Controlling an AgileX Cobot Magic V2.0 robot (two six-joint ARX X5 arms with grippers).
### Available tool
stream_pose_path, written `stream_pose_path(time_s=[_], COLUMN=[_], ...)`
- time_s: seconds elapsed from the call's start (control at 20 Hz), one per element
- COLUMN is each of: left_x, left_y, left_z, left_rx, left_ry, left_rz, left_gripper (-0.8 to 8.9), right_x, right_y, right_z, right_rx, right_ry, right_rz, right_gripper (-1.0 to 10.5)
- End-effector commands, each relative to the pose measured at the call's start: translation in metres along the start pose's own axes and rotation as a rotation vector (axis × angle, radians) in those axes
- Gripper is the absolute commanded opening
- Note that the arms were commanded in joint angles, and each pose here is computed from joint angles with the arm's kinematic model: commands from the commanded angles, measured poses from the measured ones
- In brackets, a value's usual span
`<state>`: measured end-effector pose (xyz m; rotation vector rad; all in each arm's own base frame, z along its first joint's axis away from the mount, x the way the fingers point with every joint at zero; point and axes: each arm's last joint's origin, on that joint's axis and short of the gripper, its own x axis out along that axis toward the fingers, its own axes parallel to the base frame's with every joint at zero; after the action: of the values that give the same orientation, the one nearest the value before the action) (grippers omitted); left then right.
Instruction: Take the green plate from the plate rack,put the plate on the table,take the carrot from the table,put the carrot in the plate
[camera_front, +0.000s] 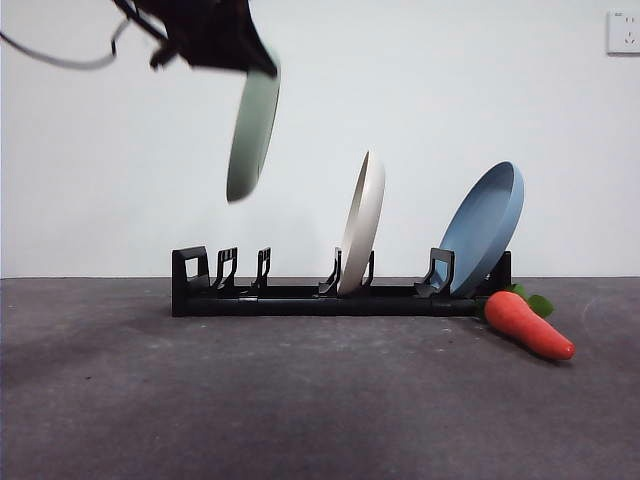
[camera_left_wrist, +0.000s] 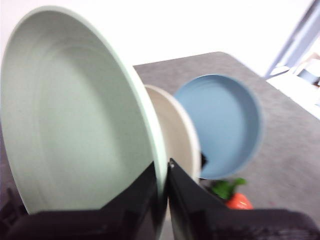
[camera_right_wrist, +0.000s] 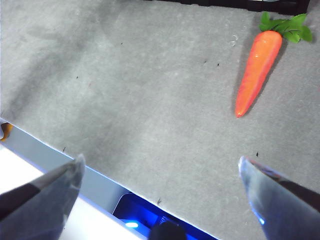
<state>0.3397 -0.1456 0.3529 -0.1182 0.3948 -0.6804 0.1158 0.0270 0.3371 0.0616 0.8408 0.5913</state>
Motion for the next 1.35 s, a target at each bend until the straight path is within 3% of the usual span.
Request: stream_pose_path(time_s=[0.05,0.15,0.35,0.65,1.0,1.35], left_x=[-0.032,-0.059,-0.092,-0.079,-0.014,0.040], left_y=[-0.029,-0.053,-0.098,-0.148,-0.181,-0.181], left_z=[0.011,0.012,-0.003,-0.041,-0.102,-0.152], left_rx=[0.139,0.249,0.507,0.740,0.894,0.922], left_ry=[0.000,0.041,0.181,0.410,0.653,0.806], left_rz=[-0.052,-0.039,0.103,0.083,0.030,0.025], left_gripper=[-0.08,-0.08,-0.08,-0.06,-0.06,-0.06], right_x=[-0.001,-0.001,-0.001,-0.001,-0.001,-0.001], right_y=[0.000,0.000,0.001,0.001,0.001,0.001], right_z=[0.001,0.001,0.001,0.001,0.001,0.001], right_rx=[0.001,0.001,0.009,0.011,0.016,0.016], right_ry=[-0.008,-0.008,-0.008,-0.008,-0.009,-0.009], right_rz=[-0.002,-0.002,-0.001,-0.001,-0.001,0.000], right_gripper=[6.9,6.9,6.9,6.9,6.9,6.9])
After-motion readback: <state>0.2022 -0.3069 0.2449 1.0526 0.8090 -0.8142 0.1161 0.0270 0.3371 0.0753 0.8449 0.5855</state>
